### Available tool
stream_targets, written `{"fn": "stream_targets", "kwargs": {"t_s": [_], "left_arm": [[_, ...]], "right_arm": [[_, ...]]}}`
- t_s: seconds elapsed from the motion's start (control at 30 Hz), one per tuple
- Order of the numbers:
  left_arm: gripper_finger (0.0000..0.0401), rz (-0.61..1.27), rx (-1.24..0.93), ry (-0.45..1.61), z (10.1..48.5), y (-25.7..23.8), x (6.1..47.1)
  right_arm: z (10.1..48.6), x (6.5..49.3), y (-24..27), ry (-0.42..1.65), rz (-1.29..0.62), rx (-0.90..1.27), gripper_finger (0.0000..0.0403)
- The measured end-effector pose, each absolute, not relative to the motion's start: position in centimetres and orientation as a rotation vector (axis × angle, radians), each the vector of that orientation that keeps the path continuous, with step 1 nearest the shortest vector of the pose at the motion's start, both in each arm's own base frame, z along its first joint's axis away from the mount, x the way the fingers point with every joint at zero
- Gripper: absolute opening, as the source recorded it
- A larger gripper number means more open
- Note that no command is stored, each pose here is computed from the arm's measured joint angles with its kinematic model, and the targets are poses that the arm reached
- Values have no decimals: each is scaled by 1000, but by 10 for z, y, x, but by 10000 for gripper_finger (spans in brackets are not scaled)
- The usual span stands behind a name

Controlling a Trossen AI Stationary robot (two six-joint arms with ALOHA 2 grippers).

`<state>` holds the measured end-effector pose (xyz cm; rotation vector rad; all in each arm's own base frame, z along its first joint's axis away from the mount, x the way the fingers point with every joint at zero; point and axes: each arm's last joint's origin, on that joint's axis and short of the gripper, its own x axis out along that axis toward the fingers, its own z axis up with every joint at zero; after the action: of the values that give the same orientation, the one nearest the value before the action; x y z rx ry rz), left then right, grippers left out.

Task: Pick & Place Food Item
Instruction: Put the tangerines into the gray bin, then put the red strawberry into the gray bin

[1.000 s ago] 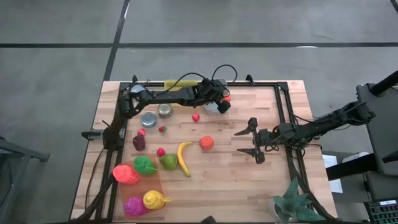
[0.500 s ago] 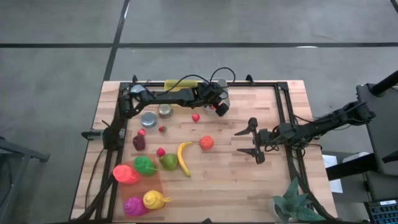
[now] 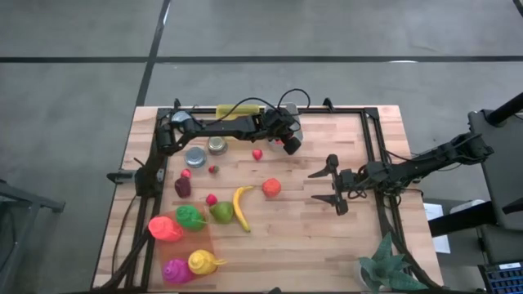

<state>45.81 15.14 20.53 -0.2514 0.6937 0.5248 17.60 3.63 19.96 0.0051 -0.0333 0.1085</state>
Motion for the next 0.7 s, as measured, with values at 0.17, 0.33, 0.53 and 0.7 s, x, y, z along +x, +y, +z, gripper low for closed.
{"fn": "stream_targets", "kwargs": {"t_s": [0.17,0.33,0.53,0.7], "left_arm": [[131,516,-255,694,205,151,458],[189,497,-259,709,206,150,457],[225,482,-257,815,222,135,443],[230,473,-295,911,240,109,428]], "right_arm": [[200,176,36,-33,109,5,306],[200,176,36,-33,109,5,306],[199,176,36,-33,109,5,306],[200,176,36,-33,109,5,306]]}}
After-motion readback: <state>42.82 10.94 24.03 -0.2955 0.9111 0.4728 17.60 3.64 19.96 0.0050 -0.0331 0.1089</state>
